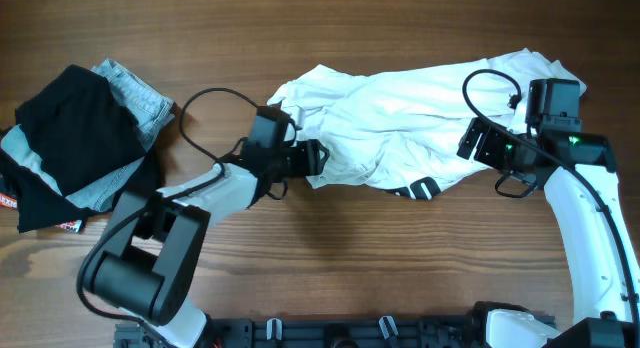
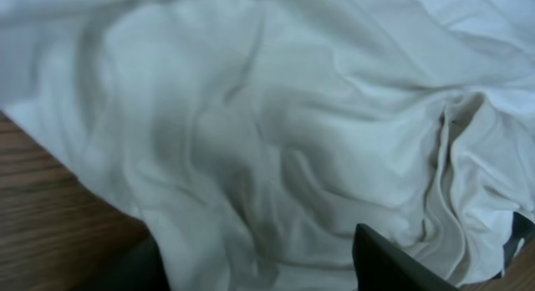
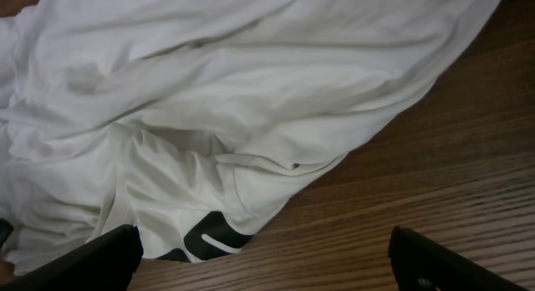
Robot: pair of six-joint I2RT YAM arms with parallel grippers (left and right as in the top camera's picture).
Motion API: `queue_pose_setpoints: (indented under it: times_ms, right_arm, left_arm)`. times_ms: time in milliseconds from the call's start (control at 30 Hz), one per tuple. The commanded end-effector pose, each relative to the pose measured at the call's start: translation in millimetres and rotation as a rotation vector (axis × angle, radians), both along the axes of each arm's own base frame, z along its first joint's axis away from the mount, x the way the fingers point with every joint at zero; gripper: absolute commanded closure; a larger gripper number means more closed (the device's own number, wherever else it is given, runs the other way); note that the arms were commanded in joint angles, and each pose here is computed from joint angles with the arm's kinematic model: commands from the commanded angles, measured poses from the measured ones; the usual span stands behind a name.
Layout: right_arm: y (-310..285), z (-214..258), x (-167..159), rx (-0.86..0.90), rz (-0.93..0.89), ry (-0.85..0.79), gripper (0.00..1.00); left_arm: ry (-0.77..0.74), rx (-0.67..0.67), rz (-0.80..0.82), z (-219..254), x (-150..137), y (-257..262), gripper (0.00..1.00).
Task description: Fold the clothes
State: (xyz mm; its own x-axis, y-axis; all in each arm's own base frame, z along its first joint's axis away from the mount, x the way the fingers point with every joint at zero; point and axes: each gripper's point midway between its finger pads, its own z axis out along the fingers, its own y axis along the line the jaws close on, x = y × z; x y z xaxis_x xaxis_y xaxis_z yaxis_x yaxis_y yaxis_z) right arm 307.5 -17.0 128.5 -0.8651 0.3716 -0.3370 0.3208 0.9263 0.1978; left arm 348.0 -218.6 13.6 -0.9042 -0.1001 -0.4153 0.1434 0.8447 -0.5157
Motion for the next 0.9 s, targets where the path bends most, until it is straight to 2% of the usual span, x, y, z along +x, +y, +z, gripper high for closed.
queue_pose_setpoints:
  times_ms: [0,67,167,200,233,300,433,500,533,600,667,733,867]
  right_arm:
    - [-3,6,0,-0.016,0.003,-0.018,0.0]
    - [-3,6,0,-0.016,0.004,-0.017,0.0]
    - [-3,6,1,-0.017,0.004,-0.02,0.0]
    - [-3,6,1,-0.017,0.004,-0.022,0.0]
    - [-3,6,2,-0.018,0.005,-0.025,0.0]
    - [-3,7,4,-0.021,0.011,-0.033,0.0]
    - [-3,7,4,-0.039,0.053,-0.035,0.0]
    - [-3,7,4,-0.039,0.053,-0.036,0.0]
    - [-2,7,3,-0.034,0.055,-0.035,0.0]
    - [-1,6,2,-0.027,0.057,-0.028,0.0]
    - [0,5,0,-0.023,0.059,-0.021,0.0]
    - [0,5,-1,-0.023,0.059,-0.017,0.0]
    - [0,5,0,-0.023,0.059,-0.018,0.0]
  left_arm:
    - [-0.026,0.065,0.084,-13,11,11,0.96]
    - [-0.141,0.091,0.226,19,55,45,0.96]
    - [-0.291,0.05,0.408,88,118,105,0.96]
    - [-0.339,0.037,0.49,124,144,142,0.96]
    - [-0.334,0.022,0.502,136,150,154,0.78]
    - [-0.266,-0.042,0.446,134,143,151,0.0]
    - [0.045,-0.067,0.294,89,83,103,0.0]
    - [0.102,-0.051,0.189,81,58,60,0.0]
    - [0.081,-0.057,0.136,83,55,38,0.0]
    - [0.01,-0.087,0.038,92,52,-5,0.09]
    - [-0.067,-0.065,-0.017,88,50,-42,0.09]
    - [-0.066,-0.018,0.014,66,49,-58,0.09]
    - [0.01,-0.043,0.085,23,54,-70,0.11]
